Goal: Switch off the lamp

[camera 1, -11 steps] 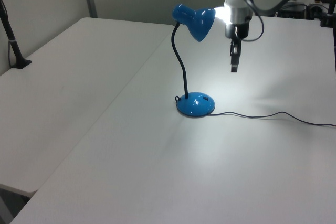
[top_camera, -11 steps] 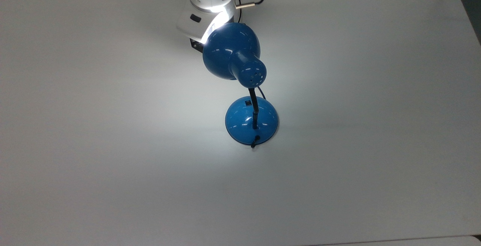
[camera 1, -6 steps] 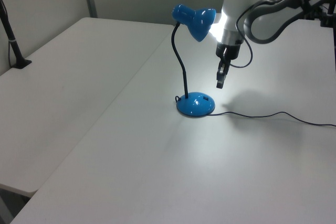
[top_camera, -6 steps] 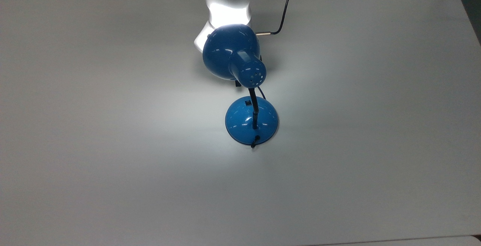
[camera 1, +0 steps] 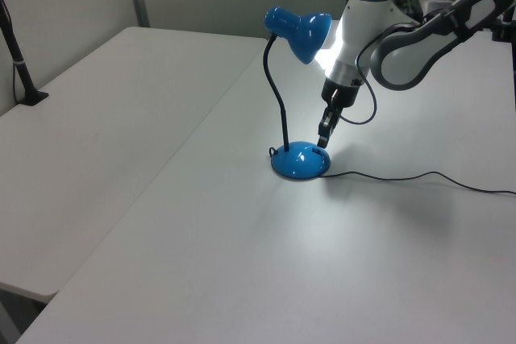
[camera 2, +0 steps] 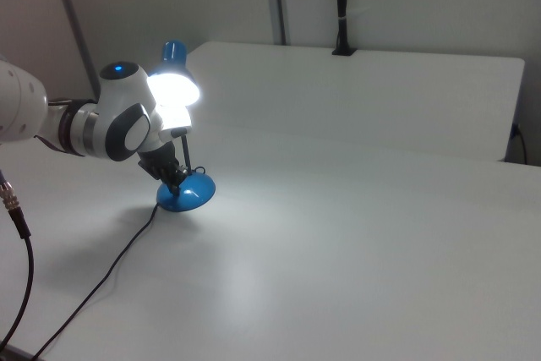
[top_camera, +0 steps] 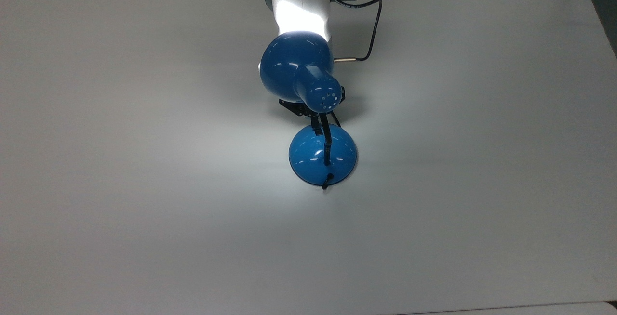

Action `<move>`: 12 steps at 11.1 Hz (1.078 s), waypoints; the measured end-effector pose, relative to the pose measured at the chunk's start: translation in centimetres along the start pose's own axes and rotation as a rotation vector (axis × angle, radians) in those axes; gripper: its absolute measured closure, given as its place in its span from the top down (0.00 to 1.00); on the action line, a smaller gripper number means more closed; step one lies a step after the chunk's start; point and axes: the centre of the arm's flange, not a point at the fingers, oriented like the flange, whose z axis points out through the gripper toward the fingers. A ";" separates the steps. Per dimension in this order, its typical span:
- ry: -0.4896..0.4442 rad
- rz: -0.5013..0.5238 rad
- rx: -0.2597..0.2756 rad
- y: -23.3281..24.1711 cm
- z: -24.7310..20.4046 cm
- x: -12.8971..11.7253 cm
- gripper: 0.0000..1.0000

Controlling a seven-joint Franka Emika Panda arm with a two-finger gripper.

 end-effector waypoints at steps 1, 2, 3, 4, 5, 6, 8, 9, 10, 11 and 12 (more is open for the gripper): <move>-0.001 -0.001 0.002 -0.3 0.4 -0.1 0.01; -0.007 -0.003 0.003 -0.6 0.9 -0.2 0.01; -0.011 -0.002 0.004 -0.7 1.2 -0.3 0.01; -0.012 -0.003 0.004 -0.7 1.3 -0.3 0.01; -0.012 -0.002 0.004 -0.7 1.3 -0.3 0.01; -0.012 -0.002 0.004 -0.7 1.3 -0.3 0.01; -0.012 -0.006 0.002 -0.8 1.3 -0.3 0.01; -0.035 -0.011 -0.004 -0.8 1.4 -0.5 0.01; -0.109 -0.027 -0.025 -0.6 1.8 -1.2 0.01; -0.197 -0.051 -0.057 -0.4 2.0 -2.1 0.01; -0.282 -0.083 -0.082 -0.1 1.1 -2.6 0.04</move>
